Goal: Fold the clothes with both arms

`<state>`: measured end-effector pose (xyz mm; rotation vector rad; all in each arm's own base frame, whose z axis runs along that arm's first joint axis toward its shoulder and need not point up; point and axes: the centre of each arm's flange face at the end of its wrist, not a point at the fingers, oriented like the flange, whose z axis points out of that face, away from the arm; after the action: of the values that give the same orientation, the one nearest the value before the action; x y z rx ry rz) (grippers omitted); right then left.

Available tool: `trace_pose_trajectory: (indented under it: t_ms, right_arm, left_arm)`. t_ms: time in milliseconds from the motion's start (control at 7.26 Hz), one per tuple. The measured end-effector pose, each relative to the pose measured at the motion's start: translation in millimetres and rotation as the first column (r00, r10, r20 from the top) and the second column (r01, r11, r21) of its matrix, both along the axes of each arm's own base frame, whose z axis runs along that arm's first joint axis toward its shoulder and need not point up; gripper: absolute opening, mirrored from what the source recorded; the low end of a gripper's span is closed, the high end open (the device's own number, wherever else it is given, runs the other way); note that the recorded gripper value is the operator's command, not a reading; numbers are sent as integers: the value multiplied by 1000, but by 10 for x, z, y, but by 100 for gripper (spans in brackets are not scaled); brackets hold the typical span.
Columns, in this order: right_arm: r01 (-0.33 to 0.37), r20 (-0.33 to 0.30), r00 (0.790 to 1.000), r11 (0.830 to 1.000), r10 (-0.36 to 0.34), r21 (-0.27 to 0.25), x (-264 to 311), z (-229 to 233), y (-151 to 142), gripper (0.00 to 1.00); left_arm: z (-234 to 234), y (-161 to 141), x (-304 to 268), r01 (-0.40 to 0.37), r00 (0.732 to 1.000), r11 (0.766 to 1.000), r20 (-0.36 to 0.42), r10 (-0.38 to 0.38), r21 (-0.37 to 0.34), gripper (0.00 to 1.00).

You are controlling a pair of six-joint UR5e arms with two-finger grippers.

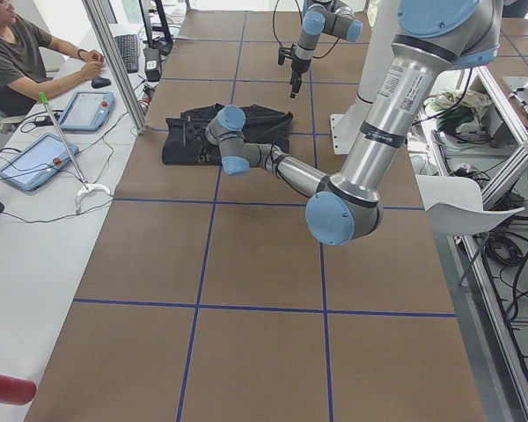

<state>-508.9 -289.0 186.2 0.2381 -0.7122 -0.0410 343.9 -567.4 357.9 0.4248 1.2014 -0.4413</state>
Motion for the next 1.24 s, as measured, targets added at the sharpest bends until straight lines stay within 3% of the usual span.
trace_pose_trajectory:
  t_ms: [138, 275, 551, 826, 1240]
  right_arm:
    - [112, -35, 993, 991, -109, 67, -231, 32, -125, 73]
    - [214, -69, 976, 971, -207, 107, -398, 126, -296, 64]
    - [347, -107, 936, 932, -336, 109, -544, 337, -518, 49]
    - [387, -125, 919, 918, -375, 88, -661, 461, -549, 47]
    - [399, -129, 913, 913, -387, 86, -769, 436, -530, 49]
  left_arm:
    - [86, 133, -111, 1, 1000, 1000, 3, -1, -3, 73]
    - [135, 204, -170, 2, 1000, 1000, 5, -2, -6, 73]
    - [165, 247, -190, 2, 1000, 1000, 7, -2, -7, 73]
    - [163, 258, -176, 1, 1000, 1000, 7, -1, -7, 73]
    - [161, 259, -173, 1, 1000, 1000, 6, -1, -7, 73]
